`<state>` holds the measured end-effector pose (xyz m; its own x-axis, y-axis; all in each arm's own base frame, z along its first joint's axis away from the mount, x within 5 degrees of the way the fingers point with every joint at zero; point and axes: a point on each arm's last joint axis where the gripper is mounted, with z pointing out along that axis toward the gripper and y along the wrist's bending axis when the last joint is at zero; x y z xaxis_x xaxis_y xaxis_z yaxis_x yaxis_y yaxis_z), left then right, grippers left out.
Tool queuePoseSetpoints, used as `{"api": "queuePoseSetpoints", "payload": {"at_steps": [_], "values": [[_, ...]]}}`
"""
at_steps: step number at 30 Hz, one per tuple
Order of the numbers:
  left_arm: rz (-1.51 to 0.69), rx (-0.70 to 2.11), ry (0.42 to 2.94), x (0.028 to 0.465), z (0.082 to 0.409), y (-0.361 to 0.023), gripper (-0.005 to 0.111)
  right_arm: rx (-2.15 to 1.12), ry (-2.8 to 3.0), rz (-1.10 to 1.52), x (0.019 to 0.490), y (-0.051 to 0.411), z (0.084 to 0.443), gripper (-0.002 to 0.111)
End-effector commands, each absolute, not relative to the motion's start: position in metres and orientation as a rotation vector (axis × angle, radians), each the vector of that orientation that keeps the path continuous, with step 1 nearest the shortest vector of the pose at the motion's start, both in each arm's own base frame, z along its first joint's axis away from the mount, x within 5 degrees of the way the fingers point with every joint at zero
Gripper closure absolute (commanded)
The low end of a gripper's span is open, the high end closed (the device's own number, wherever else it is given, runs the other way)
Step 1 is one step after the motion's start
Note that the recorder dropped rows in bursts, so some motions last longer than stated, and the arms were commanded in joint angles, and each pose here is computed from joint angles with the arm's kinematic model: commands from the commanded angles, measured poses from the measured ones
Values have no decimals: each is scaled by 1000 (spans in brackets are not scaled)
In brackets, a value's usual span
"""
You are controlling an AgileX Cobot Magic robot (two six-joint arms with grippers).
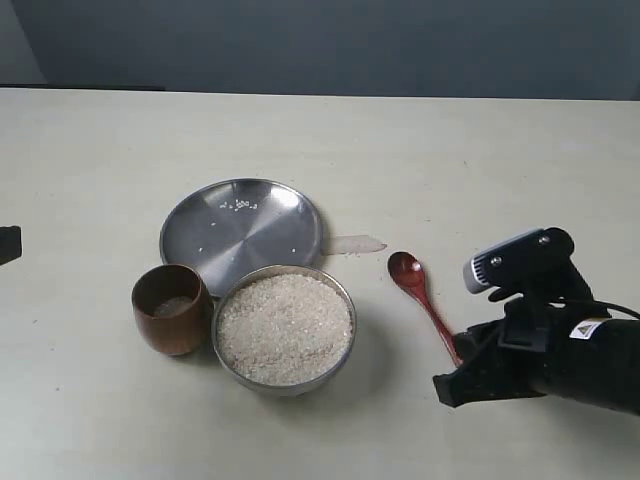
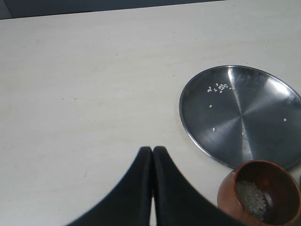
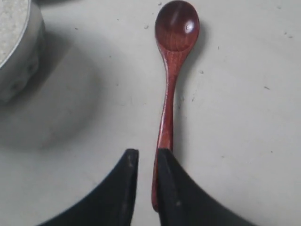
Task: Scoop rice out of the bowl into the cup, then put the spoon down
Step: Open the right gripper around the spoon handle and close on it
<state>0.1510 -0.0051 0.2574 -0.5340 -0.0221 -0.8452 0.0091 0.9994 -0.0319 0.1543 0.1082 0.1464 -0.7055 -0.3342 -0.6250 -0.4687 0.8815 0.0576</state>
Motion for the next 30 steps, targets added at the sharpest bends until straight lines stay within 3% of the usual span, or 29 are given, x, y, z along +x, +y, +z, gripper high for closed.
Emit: {"api": "queuePoseSetpoints", "payload": {"at_steps": [1,14,30], "values": [[-37,-1,2121,153,260,-5,106,-589,2420,281,153,107,146,71],[-37,-1,2121,153,260,-5,106,-633,2490,135,162,105,117,76],[-37,-1,2121,153,260,-5,106,-630,2485,129,163,105,117,76]]}}
